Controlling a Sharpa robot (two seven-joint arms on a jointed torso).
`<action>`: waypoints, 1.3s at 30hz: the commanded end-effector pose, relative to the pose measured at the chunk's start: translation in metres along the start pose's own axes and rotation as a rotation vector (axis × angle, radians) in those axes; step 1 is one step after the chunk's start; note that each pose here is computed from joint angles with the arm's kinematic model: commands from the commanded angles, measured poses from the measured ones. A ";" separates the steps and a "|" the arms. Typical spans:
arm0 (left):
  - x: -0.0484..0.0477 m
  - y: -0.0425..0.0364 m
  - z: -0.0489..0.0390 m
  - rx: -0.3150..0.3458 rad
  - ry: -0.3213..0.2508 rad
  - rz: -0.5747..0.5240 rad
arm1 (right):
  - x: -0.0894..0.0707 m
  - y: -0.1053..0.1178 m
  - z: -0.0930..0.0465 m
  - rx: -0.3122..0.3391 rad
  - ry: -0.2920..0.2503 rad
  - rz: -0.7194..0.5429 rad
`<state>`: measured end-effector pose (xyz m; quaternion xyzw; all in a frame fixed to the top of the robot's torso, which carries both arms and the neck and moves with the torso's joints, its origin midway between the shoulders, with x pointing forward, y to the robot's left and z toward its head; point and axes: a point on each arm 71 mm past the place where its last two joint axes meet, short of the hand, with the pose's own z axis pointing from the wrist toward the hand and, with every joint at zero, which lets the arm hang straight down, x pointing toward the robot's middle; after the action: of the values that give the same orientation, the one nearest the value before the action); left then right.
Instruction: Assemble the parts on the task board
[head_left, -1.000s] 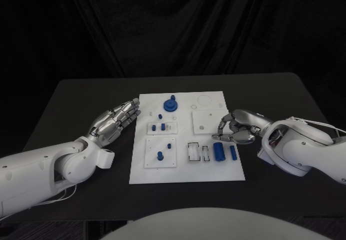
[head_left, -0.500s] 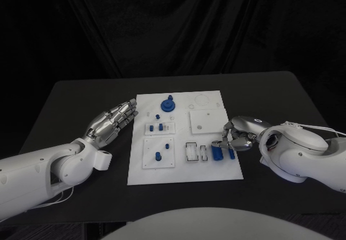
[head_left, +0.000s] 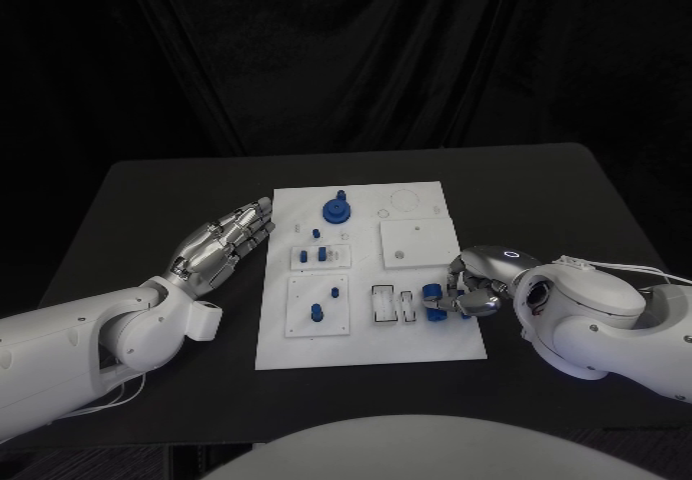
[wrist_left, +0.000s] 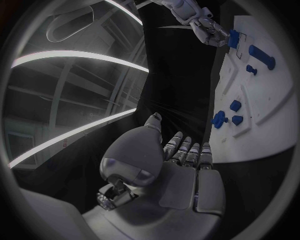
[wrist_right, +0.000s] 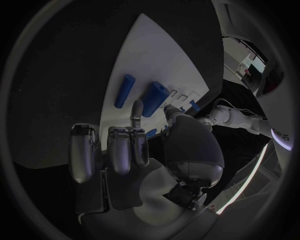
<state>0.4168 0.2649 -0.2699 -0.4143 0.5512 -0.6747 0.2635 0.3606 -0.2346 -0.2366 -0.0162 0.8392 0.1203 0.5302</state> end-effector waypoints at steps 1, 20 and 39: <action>0.0022 -0.0100 -0.0001 0.148 0.017 -0.009 | 0.001 -0.001 0.001 0.026 -0.006 -0.039; 0.0031 -0.0078 0.0009 0.125 0.027 -0.017 | 0.007 0.003 0.013 0.030 0.025 -0.072; 0.0026 -0.0064 0.0004 0.106 0.034 -0.024 | 0.016 0.006 0.020 0.018 0.040 -0.012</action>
<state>0.4169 0.2633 -0.2703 -0.4115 0.5512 -0.6800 0.2539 0.3716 -0.2185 -0.2521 -0.0404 0.8468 0.1058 0.5198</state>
